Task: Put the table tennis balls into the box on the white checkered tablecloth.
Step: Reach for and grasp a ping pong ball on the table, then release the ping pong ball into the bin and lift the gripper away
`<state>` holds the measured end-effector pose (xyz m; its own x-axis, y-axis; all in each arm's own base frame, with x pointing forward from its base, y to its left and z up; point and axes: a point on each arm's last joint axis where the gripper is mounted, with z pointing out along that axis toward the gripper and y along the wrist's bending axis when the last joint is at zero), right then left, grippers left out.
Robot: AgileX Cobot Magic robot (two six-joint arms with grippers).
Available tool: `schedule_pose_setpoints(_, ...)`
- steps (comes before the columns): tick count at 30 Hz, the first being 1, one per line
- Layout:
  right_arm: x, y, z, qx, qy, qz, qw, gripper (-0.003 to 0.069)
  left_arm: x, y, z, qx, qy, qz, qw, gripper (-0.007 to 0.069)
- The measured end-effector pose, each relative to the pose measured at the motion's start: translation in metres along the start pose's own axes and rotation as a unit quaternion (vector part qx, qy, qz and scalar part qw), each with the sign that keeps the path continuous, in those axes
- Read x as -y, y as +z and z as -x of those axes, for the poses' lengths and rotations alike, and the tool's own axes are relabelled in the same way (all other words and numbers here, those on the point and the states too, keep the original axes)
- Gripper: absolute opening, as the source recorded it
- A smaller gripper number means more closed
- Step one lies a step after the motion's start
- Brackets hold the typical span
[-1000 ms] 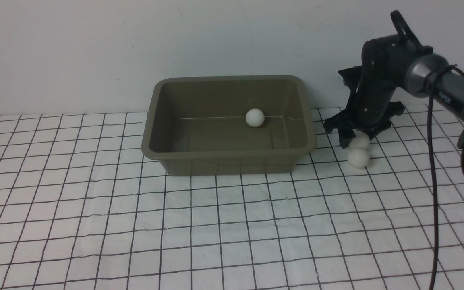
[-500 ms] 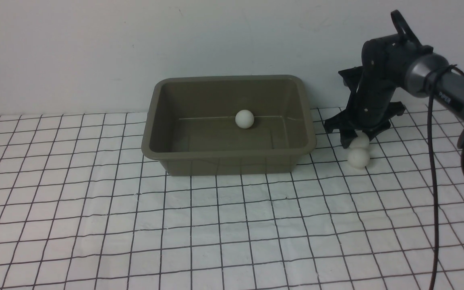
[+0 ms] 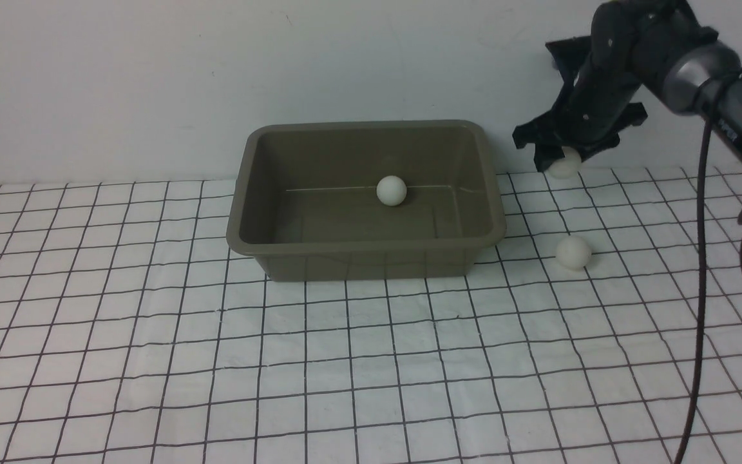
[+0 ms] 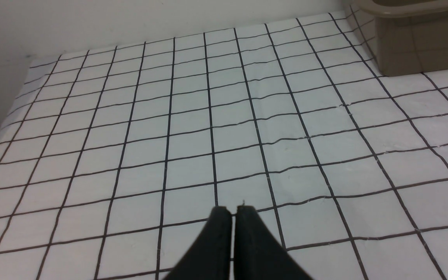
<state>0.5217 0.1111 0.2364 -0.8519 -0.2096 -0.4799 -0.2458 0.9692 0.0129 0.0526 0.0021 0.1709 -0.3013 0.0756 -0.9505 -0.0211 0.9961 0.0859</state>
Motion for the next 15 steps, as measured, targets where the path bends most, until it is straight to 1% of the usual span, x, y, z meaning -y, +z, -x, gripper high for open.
schedule_pose_setpoints(4,-0.034,-0.013,0.004,0.014,-0.043,0.023,0.999,0.0356,0.0,0.0,0.0,0.0,0.0,0.0,1.0,-0.0004)
schedule_pose_setpoints(6,-0.064,-0.013,0.003,0.013,-0.074,0.039,0.996,0.0356,0.0,0.0,0.0,0.0,0.0,0.0,1.0,-0.0004)
schedule_pose_setpoints(8,-0.082,-0.014,0.001,0.011,-0.093,0.049,0.994,0.0356,0.0,0.0,0.0,0.0,0.0,0.0,1.0,-0.0004)
schedule_pose_setpoints(10,-0.108,-0.015,-0.003,0.01,-0.114,0.061,0.992,0.0356,0.0,0.0,0.0,0.0,0.0,0.0,1.0,-0.0004)
schedule_pose_setpoints(13,-0.132,-0.014,-0.008,0.007,-0.137,0.072,0.988,0.0356,0.0,0.0,0.0,0.0,0.0,0.0,1.0,-0.0004)
schedule_pose_setpoints(15,-0.14,-0.01,-0.011,0.003,-0.144,0.075,0.987,0.0356,0.0,0.0,0.0,0.0,0.0,0.0,1.0,-0.0004)
